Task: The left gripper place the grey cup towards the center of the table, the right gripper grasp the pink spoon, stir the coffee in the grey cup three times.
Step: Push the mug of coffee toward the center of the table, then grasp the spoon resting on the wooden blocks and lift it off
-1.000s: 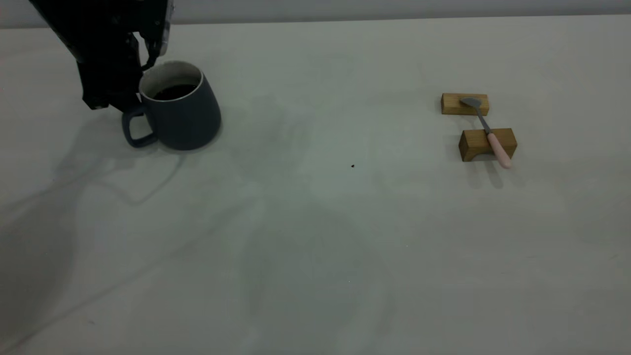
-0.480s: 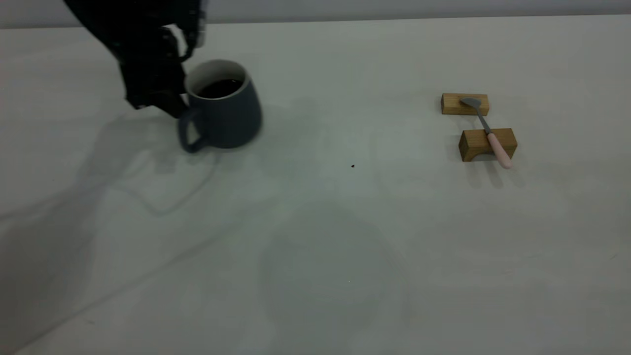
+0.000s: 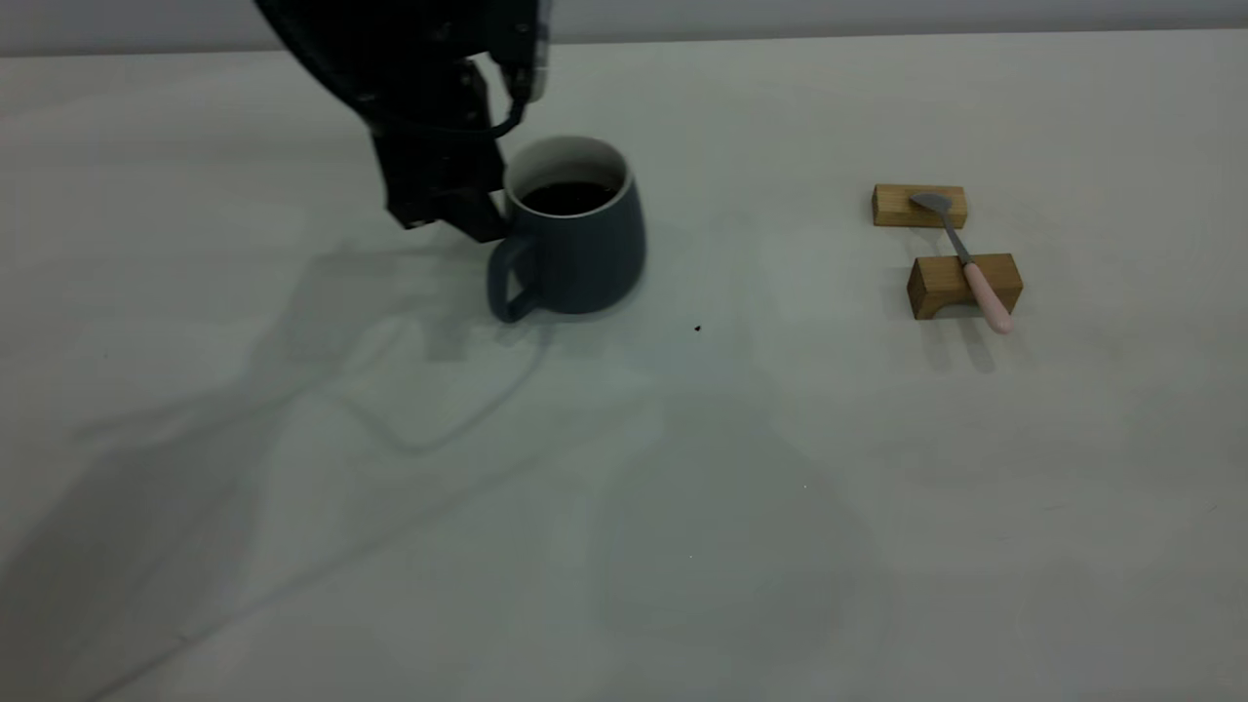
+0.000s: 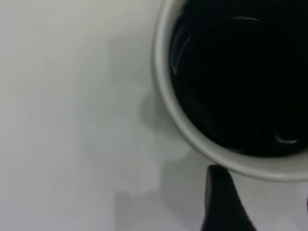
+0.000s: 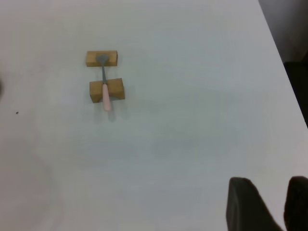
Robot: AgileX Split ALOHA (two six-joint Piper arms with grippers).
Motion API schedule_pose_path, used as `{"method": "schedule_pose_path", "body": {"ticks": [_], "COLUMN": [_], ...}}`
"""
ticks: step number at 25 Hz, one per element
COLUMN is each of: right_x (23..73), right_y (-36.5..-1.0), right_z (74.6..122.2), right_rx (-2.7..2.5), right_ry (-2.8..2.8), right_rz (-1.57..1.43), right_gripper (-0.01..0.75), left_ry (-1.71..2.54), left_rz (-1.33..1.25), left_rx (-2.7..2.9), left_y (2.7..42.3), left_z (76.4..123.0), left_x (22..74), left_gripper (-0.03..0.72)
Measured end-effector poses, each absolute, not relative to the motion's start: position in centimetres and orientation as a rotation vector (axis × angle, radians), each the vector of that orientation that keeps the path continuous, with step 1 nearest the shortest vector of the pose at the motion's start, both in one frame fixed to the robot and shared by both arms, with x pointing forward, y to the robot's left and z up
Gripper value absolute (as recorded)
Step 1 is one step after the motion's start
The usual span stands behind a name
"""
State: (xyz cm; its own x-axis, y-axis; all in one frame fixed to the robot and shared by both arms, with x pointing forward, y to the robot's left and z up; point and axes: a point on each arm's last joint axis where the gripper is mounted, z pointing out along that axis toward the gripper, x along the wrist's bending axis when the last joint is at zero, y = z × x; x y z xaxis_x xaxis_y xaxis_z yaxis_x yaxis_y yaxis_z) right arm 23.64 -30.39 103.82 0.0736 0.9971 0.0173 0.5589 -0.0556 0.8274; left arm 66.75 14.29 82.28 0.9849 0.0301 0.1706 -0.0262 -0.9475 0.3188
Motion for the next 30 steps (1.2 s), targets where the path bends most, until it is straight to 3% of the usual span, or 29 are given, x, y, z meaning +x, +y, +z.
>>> {"method": "schedule_pose_path", "body": {"ticks": [8, 14, 21, 26, 30], "right_x": [23.6, 23.6, 23.6, 23.6, 23.6], "right_y": [-30.4, -30.4, -30.4, -30.4, -30.4], "right_z": [103.8, 103.8, 103.8, 103.8, 103.8], "right_rx": [1.694, 1.694, 1.694, 1.694, 1.694], "right_ry": [1.559, 1.559, 1.559, 1.559, 1.559], "right_rz": [0.845, 0.845, 0.845, 0.845, 0.845], "right_gripper": [0.239, 0.239, 0.239, 0.239, 0.239], "left_ry": [0.055, 0.156, 0.737, 1.098, 1.238], "left_rz": [0.243, 0.248, 0.300, 0.325, 0.291], "left_rx": [2.746, 2.764, 2.714, 2.557, 2.527], "left_y": [12.5, 13.8, 18.1, 19.9, 21.4], "left_z": [82.5, 84.7, 98.3, 108.9, 114.0], "left_x": [66.3, 66.7, 65.0, 59.4, 54.3], "left_gripper": [0.481, 0.481, 0.481, 0.481, 0.481]}}
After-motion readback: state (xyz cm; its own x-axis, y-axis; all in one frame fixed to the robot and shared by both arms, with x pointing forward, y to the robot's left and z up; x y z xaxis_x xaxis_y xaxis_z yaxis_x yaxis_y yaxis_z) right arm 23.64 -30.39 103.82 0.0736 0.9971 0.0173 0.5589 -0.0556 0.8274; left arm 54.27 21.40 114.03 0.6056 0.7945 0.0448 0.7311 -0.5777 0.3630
